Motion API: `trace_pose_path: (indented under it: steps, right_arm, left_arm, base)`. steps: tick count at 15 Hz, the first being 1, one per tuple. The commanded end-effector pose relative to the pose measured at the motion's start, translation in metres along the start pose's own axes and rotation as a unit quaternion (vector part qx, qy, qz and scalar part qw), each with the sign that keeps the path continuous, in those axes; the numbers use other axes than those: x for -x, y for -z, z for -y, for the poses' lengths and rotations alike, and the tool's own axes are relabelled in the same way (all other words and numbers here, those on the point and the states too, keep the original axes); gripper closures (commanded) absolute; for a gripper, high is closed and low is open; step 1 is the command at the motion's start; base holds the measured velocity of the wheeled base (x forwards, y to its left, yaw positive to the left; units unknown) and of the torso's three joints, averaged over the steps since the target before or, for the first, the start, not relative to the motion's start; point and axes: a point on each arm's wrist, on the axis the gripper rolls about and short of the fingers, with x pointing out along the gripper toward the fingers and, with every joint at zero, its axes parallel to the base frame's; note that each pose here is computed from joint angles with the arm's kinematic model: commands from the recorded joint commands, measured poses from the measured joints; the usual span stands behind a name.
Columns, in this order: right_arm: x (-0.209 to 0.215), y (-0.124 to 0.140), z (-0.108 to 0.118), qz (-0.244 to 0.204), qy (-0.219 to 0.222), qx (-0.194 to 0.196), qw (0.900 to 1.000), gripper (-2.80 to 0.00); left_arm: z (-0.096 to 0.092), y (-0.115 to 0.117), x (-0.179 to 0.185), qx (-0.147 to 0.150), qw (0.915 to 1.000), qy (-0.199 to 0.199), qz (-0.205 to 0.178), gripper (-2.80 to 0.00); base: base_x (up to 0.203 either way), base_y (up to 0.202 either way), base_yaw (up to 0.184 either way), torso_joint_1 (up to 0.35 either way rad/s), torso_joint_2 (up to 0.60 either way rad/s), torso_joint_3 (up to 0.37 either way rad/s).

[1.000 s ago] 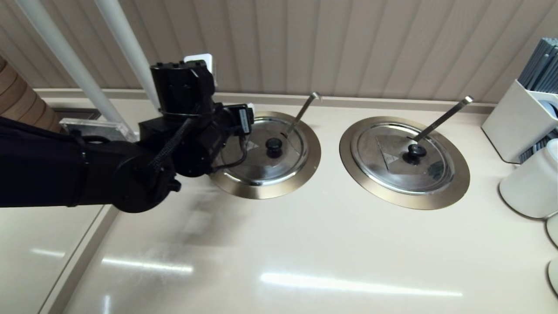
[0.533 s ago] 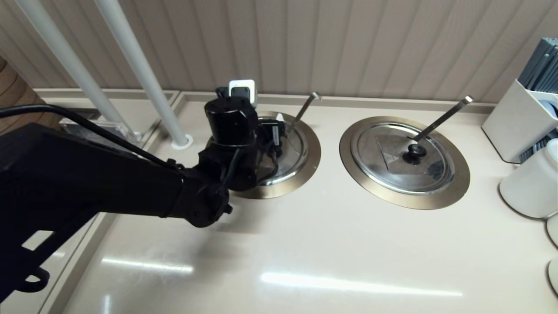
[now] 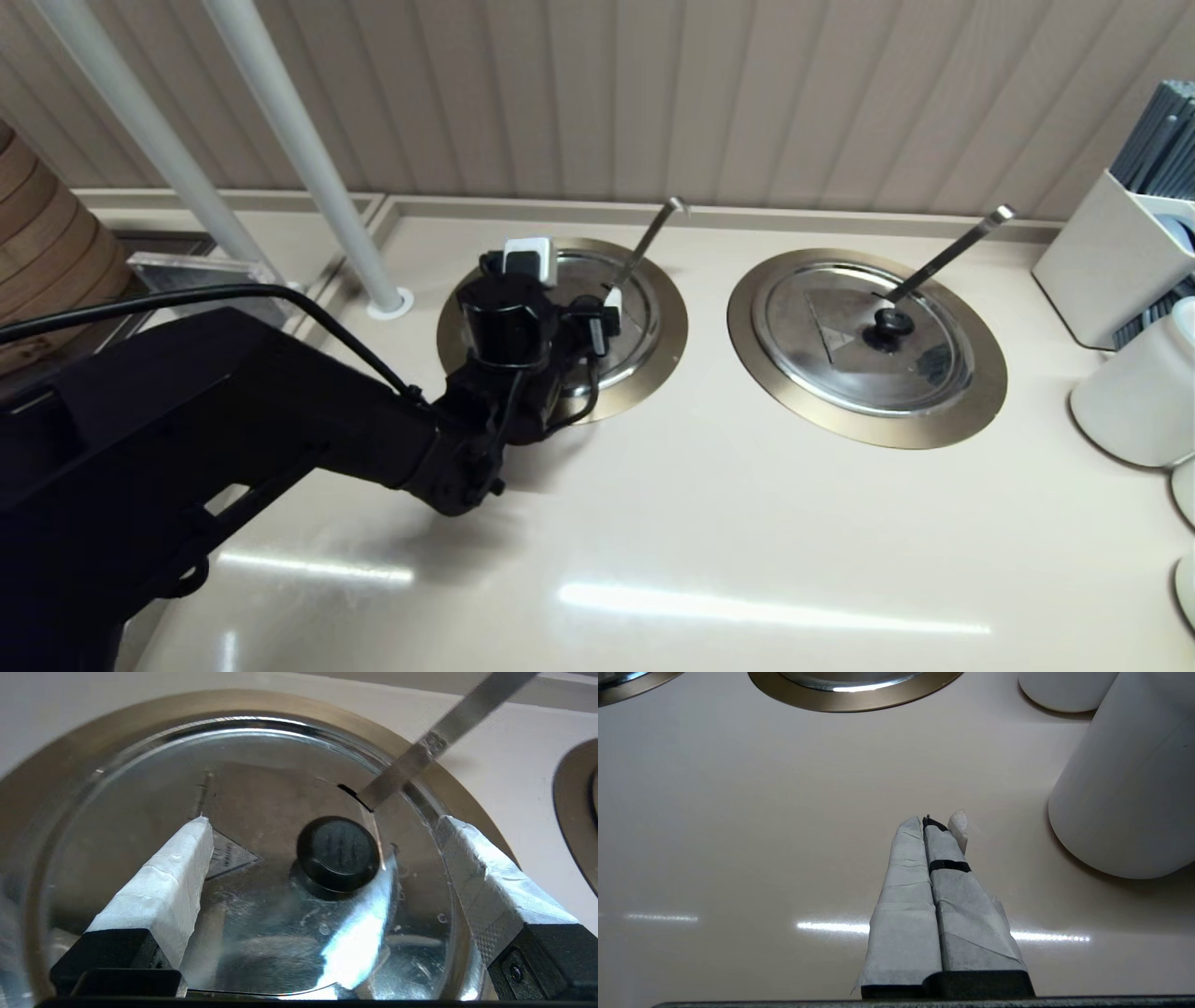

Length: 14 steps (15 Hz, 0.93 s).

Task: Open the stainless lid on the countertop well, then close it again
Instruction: Open the lid

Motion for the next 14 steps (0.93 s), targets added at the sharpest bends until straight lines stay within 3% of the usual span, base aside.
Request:
trace_pose_path:
  steps: [1,4,8,14]
  right_arm:
    - [0.000,0.001,0.000,-0.002,0.000,0.000,1.000,0.00]
    - [0.000,0.001,0.000,-0.002,0.000,0.000,1.000,0.00]
    - [0.000,0.001,0.000,-0.002,0.000,0.000,1.000,0.00]
    - [0.000,0.001,0.000,-0.002,0.000,0.000,1.000,0.00]
  left_arm:
    - [-0.003,0.009,-0.006,0.001,1.0000,0.004,-0.005,-2.80]
    - [0.000,0.013,-0.017,0.005,1.0000,0.005,0.005,-2.80]
    - [-0.001,0.027,-0.019,-0.004,1.0000,-0.001,-0.009,-2.80]
    - [-0.015,0.042,-0.031,-0.021,0.9995,-0.018,-0.018,-2.80]
  base:
    - [0.000,0.000,0.000,0.000,0.00,0.000]
    - [0.000,0.000,0.000,0.000,0.00,0.000]
    - [0.000,0.000,0.000,0.000,0.00,0.000]
    - [0.000,0.000,0.000,0.000,0.00,0.000]
